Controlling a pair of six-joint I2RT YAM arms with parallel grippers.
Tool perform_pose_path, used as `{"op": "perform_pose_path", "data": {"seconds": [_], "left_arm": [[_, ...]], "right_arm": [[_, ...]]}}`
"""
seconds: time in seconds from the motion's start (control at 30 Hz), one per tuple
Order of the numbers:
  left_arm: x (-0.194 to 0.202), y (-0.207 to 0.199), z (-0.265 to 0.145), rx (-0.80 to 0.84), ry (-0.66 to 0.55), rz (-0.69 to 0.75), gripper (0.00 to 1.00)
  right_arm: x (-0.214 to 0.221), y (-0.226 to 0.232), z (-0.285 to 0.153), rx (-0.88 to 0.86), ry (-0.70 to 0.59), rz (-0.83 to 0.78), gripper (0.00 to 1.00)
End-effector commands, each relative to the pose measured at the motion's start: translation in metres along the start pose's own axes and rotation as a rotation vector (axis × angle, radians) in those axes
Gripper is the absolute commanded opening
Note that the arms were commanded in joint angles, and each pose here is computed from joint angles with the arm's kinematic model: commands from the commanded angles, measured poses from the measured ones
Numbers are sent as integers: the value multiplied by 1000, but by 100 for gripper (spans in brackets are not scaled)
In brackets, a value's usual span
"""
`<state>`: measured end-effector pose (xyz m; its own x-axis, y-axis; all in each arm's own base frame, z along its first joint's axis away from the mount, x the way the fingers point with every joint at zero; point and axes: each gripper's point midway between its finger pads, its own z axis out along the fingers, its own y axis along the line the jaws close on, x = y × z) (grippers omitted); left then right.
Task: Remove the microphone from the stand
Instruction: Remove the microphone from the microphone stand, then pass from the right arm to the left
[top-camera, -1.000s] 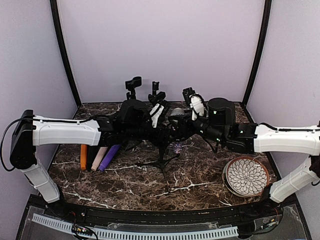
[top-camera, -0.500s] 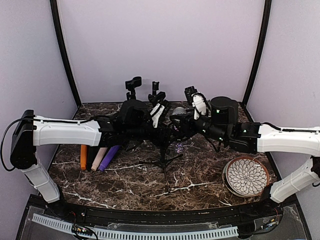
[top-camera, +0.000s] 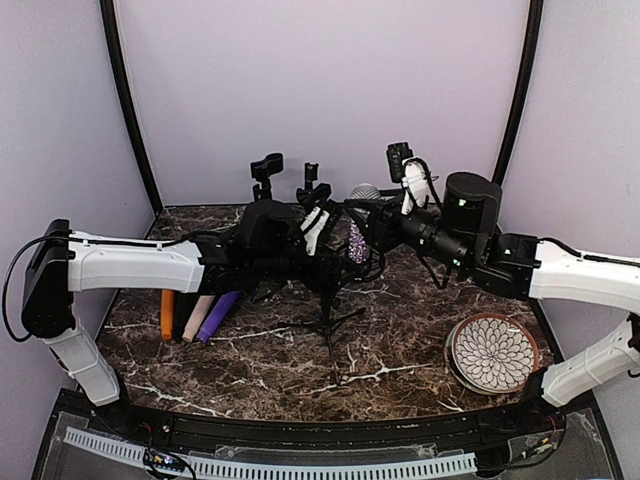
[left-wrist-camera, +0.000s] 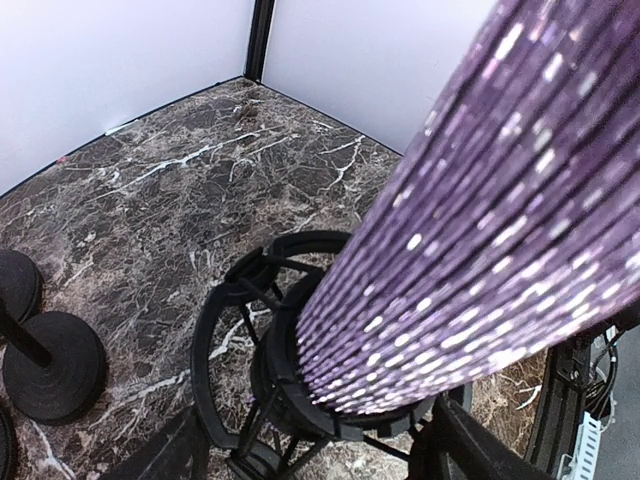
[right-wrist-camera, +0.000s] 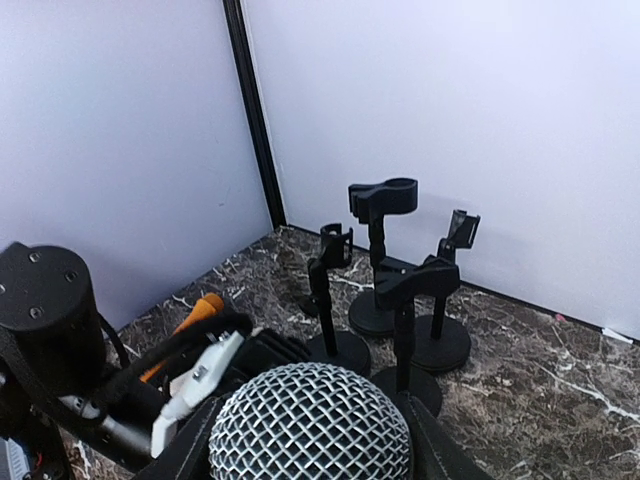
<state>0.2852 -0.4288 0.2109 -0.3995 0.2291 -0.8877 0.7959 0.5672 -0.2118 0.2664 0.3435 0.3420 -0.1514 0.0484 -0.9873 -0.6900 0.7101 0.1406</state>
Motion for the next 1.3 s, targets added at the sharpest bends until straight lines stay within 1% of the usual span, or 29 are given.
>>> {"op": "perform_pose_path", "data": {"seconds": [0.0,0.23,0.57,0.83,0.97,1.03,1.27], "left_arm": [[52,19,6,-62,155,24,77],[53,20,6,-67,157,28,77],[50,20,6,-67,150,32,77],[41,20,4,-74,128,44,77],[23,15,-1,-64,88,69,78],[10,13,-5,-63,58,86,80],[-48,3,-35,-63,-100,164,87]], "right_arm": [[-96,6,-24,-25,-299,38,13],[-111,4,-35,-15,-333,27,13],[-143,-3,-71,2,-425,22,12],[-147,-11,-87,29,-451,28,11],[-146,-15,-93,40,-469,49,11],[-146,-18,-98,50,-483,61,11],[-145,-24,-108,63,-508,91,11]]}}
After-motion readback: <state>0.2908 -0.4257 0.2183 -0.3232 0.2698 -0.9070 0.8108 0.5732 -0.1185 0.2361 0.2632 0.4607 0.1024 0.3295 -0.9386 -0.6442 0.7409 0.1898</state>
